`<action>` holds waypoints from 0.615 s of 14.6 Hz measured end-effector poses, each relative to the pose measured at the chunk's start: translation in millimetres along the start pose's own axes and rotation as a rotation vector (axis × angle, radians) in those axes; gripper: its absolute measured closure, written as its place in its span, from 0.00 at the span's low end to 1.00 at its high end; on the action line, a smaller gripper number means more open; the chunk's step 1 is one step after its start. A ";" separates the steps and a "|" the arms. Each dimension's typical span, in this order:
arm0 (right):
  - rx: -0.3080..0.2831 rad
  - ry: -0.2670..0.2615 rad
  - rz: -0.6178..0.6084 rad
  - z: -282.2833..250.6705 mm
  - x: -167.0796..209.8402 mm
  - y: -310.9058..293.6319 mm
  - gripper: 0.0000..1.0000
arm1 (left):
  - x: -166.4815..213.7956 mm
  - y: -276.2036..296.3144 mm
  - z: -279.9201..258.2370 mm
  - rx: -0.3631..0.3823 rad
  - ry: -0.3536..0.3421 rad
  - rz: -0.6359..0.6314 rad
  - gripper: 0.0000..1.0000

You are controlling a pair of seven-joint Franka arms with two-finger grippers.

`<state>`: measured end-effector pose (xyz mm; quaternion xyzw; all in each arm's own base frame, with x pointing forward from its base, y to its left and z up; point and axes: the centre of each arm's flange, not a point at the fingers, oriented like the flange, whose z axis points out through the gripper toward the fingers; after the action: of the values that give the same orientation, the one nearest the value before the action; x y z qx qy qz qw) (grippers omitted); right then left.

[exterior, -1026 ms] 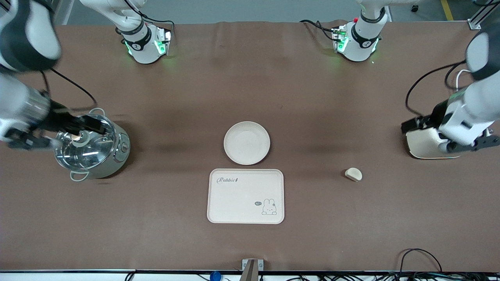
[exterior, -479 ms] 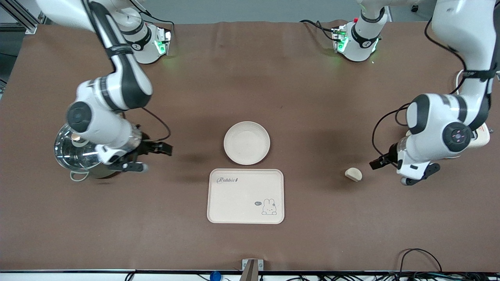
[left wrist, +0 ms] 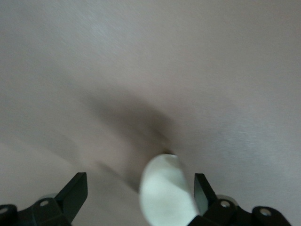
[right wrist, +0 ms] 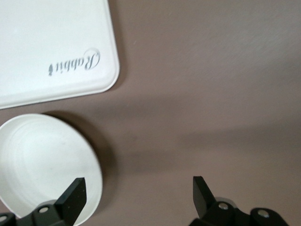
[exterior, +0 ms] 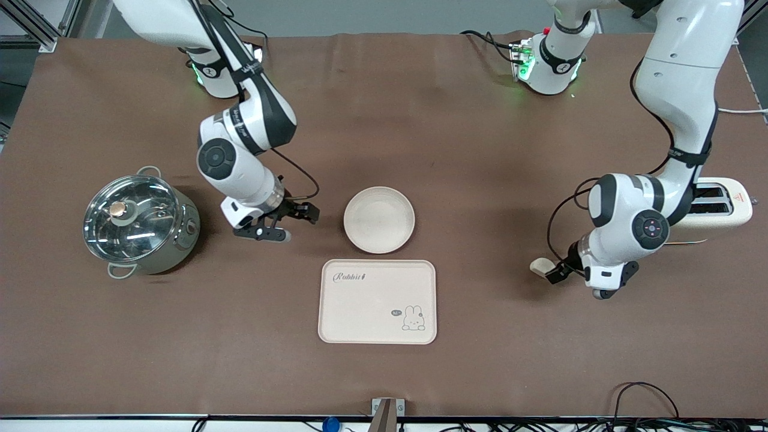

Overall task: Place bun in plate and plate on tray
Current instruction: 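Grasp the plate rim with the right gripper while the left gripper lifts the bun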

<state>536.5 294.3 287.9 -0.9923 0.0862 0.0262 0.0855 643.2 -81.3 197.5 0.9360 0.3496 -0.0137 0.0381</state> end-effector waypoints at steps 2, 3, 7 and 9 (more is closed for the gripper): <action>0.009 0.006 0.017 21.8 -7.2 -7.9 0.00 | -9.7 10.9 2.9 -0.020 0.000 -0.027 0.00; 0.014 0.012 0.028 33.3 -9.1 -9.8 0.00 | -13.0 13.2 5.3 -0.021 -0.005 -0.032 0.00; 0.028 0.052 0.051 74.6 -25.8 -31.6 0.00 | -14.4 10.0 19.6 -0.008 -0.023 -0.038 0.24; 0.036 0.067 0.057 86.5 -34.0 -40.9 0.00 | -14.8 10.6 21.0 -0.009 -0.024 -0.037 0.44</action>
<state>507.0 354.7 211.8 -0.9880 0.1176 -0.0060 0.0998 639.0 -100.7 178.0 0.9290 0.3665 -0.0239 0.0462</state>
